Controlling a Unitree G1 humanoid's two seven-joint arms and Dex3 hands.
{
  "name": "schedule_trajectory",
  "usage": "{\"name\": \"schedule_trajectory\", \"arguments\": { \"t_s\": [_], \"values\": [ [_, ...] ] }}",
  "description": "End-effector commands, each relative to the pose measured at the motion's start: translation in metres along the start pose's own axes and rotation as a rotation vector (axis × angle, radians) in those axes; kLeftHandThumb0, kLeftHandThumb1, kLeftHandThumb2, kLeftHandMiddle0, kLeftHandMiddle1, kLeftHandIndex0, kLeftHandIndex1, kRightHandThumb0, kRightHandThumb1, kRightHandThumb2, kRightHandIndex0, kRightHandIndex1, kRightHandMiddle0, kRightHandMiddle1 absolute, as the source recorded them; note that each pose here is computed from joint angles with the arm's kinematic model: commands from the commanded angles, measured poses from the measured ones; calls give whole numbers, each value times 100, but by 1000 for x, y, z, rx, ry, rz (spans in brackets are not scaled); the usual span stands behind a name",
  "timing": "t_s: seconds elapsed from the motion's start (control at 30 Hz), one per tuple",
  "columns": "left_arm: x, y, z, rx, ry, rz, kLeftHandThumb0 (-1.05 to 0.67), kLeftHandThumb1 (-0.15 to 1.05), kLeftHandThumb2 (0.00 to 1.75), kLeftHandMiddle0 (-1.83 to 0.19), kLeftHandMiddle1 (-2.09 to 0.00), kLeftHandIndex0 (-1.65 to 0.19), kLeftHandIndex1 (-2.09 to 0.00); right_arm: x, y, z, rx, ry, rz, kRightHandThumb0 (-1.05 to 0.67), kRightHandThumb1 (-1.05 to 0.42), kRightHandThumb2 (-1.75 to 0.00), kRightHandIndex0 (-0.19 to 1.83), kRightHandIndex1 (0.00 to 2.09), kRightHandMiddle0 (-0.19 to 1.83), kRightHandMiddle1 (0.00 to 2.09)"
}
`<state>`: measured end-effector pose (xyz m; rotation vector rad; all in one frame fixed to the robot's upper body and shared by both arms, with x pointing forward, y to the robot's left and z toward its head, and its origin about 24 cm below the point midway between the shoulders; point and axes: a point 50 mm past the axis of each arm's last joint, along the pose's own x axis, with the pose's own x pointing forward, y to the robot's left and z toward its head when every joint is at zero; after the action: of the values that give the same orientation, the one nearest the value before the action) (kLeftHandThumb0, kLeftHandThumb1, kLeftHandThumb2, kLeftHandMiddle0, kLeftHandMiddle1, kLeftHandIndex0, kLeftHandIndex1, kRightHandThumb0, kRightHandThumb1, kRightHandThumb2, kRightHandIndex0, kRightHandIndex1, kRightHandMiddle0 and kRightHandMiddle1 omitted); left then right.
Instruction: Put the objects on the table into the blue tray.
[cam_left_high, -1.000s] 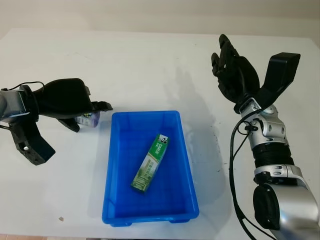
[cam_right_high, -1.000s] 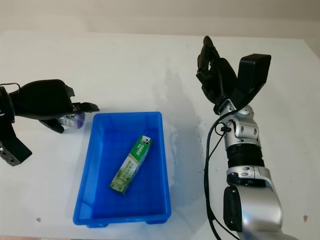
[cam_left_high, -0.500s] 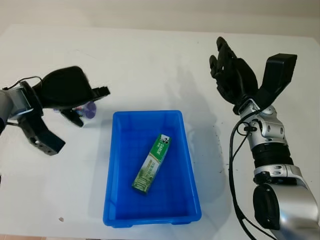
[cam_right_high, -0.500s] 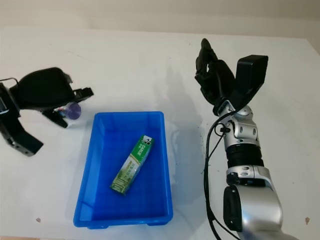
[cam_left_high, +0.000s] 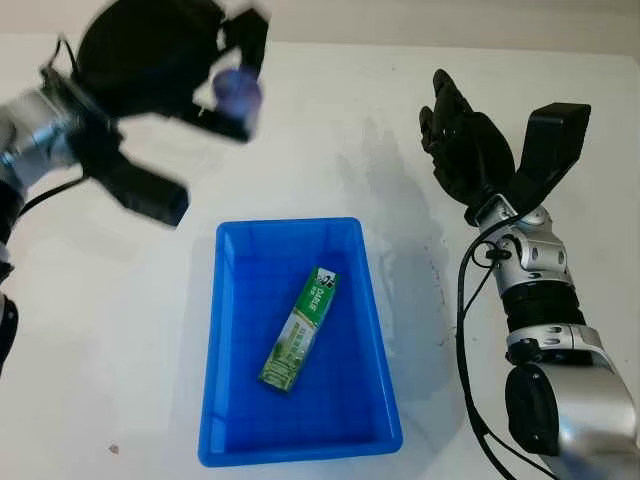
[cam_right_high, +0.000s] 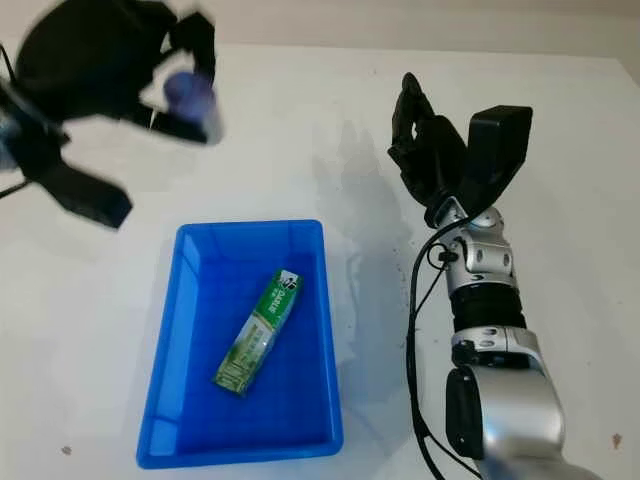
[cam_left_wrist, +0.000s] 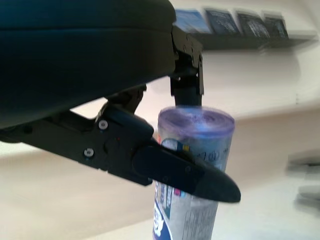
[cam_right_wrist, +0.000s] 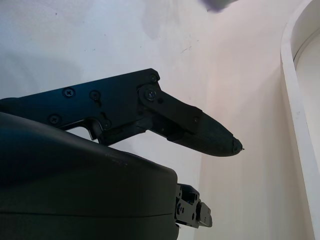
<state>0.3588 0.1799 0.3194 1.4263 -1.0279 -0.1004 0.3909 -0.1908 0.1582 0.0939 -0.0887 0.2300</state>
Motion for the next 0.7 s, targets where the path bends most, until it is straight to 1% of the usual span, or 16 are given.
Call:
{"name": "schedule_trajectory", "arguments": {
  "t_s": [0.0,0.03,0.07,0.1,0.17,0.27,0.3,0.37,0.4,0.47,0.5,0.53,0.57,0.6,0.63,0.67],
  "values": [
    [-1,13,9,-289,57,37,-46,105,9,-56,-181,-29,-155,1,-1,7,-12,-28,-3,-61,-105,-82,-19,0,-19,0],
    [-1,17,13,-367,72,27,-46,105,8,-55,-177,-30,-147,1,-1,7,-14,-29,-4,-60,-105,-82,-19,0,-19,0],
    [0,20,17,-451,83,14,-44,105,8,-53,-176,-31,-142,1,-1,7,-15,-29,-5,-60,-105,-83,-19,0,-19,0],
    [0,23,21,-529,85,-5,-41,104,7,-50,-170,-33,-139,1,-1,7,-16,-30,-7,-60,-105,-83,-19,0,-19,0],
    [-2,28,29,-635,78,-54,-40,105,7,-49,-166,-35,-138,1,-1,6,-21,-29,-9,-60,-105,-82,-19,0,-19,0],
    [-3,35,40,-701,91,-174,-42,105,7,-62,-162,-42,-143,1,0,6,-19,-30,-7,-61,-105,-82,-19,0,-19,0],
    [-4,37,43,-708,105,-242,-43,105,8,-68,-163,-45,-146,0,0,6,-20,-30,-7,-61,-105,-82,-19,0,-19,0],
    [-7,38,48,-716,146,-418,-42,104,8,-71,-164,-49,-151,0,0,5,-19,-31,-7,-60,-105,-82,-19,0,-19,0],
    [-8,39,51,-705,167,-518,-40,104,7,-74,-159,-51,-151,0,0,5,-18,-32,-8,-60,-105,-82,-19,0,-19,0],
    [-12,38,56,-677,213,-716,-45,105,8,-78,-146,-53,-147,0,0,5,-20,-32,-7,-60,-105,-82,-19,0,-19,0],
    [-14,36,58,-674,240,-797,-47,105,7,-77,-135,-53,-140,0,0,5,-22,-32,-7,-60,-105,-82,-19,0,-19,0],
    [-16,35,60,-658,257,-856,-48,105,7,-71,-124,-43,-129,0,0,5,-24,-32,-7,-60,-105,-82,-19,0,-19,0],
    [-17,33,62,-624,262,-902,-51,104,7,-60,-105,-29,-107,0,0,5,-22,-32,-6,-60,-105,-82,-19,0,-19,0],
    [-18,31,65,-595,269,-936,-54,105,8,-53,-83,-24,-87,0,-1,5,-23,-31,-5,-60,-105,-82,-19,0,-19,0],
    [-19,29,66,-581,276,-962,-57,105,8,-48,-56,-21,-67,0,0,6,-23,-29,-5,-60,-105,-82,-19,0,-19,0],
    [-20,26,67,-578,282,-989,-57,104,7,-38,-28,-14,-46,0,0,6,-23,-29,-5,-60,-105,-82,-19,0,-19,0]
  ]
}}
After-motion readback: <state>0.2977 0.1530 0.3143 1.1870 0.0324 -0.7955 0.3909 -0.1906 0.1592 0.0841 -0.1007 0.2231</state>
